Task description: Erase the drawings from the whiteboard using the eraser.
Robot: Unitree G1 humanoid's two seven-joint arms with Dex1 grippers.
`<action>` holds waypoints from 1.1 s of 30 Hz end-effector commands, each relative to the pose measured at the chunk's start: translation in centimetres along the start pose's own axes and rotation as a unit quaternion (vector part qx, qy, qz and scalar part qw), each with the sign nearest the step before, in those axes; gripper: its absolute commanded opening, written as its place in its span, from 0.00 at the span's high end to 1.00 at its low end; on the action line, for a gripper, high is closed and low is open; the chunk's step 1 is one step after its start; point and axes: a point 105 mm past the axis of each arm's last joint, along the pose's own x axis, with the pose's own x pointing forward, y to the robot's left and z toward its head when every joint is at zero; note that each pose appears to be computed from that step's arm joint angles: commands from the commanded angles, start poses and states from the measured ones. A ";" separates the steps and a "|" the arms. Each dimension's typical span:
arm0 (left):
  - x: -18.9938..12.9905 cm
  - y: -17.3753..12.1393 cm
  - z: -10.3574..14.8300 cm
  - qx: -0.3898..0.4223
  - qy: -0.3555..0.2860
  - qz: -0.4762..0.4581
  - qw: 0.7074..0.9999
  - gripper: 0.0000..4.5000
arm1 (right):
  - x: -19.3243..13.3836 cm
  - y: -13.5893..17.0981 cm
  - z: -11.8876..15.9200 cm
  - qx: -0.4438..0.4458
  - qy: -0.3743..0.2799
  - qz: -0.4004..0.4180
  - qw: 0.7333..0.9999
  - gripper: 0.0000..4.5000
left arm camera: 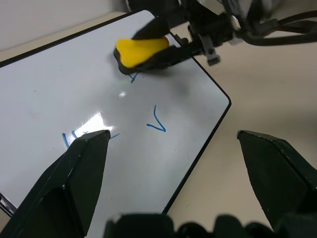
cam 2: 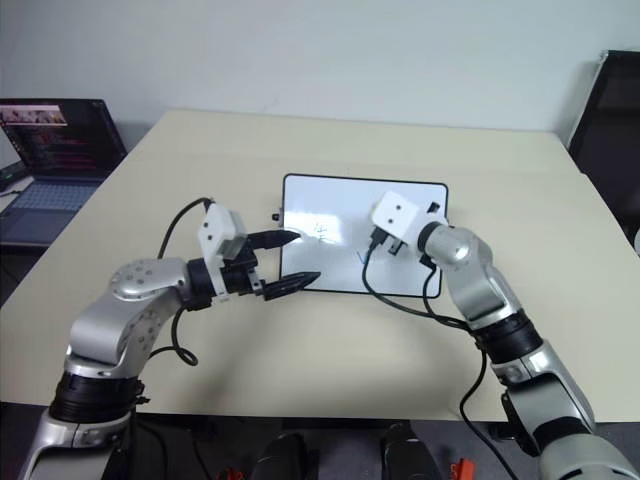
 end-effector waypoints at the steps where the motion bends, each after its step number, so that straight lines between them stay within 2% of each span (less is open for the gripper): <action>1: -0.1 0.0 0.7 0.019 -0.011 0.001 1.000 0.00 | 0.2 1.0 -0.7 -0.001 0.020 0.018 1.000 0.74; 4: -0.1 0.0 0.7 0.021 -0.011 0.001 1.000 0.00 | 0.2 -2.6 -0.5 -0.016 0.023 -0.087 0.996 0.74; 6: -0.1 0.0 0.7 0.021 -0.011 0.001 1.000 0.00 | 0.1 -3.5 -0.6 -0.022 0.024 -0.106 0.994 0.74; 9: -0.2 0.0 0.7 0.022 -0.011 0.002 1.000 0.00 | -0.1 -3.4 -1.5 -0.022 0.039 -0.095 0.994 0.74; 14: -0.2 0.0 0.7 0.022 -0.011 0.003 1.000 0.00 | -0.6 1.2 -2.8 -0.010 0.061 0.041 0.997 0.75; 17: -0.3 0.1 0.7 0.022 -0.010 0.004 1.000 0.00 | -0.9 2.4 -3.1 -0.007 0.068 0.069 0.995 0.75; 20: -0.3 0.1 0.7 0.022 -0.011 0.005 1.000 0.00 | -0.6 0.9 -2.6 -0.008 0.059 0.020 0.998 0.75; 23: -0.3 0.1 0.7 0.022 -0.011 0.004 1.000 0.00 | -0.3 -2.6 -1.8 -0.019 0.044 -0.073 0.996 0.75; 25: -0.3 0.1 0.7 0.022 -0.011 0.004 1.000 0.00 | -0.3 -3.8 -1.5 -0.022 0.036 -0.102 0.994 0.75; 28: -0.3 0.1 0.7 0.022 -0.011 0.004 1.000 0.00 | -0.2 -3.9 -1.5 -0.021 0.031 -0.104 0.994 0.75; 33: -0.3 0.1 0.7 0.021 -0.012 0.006 1.000 0.00 | -0.1 -1.2 -2.6 -0.011 0.048 -0.026 0.998 0.75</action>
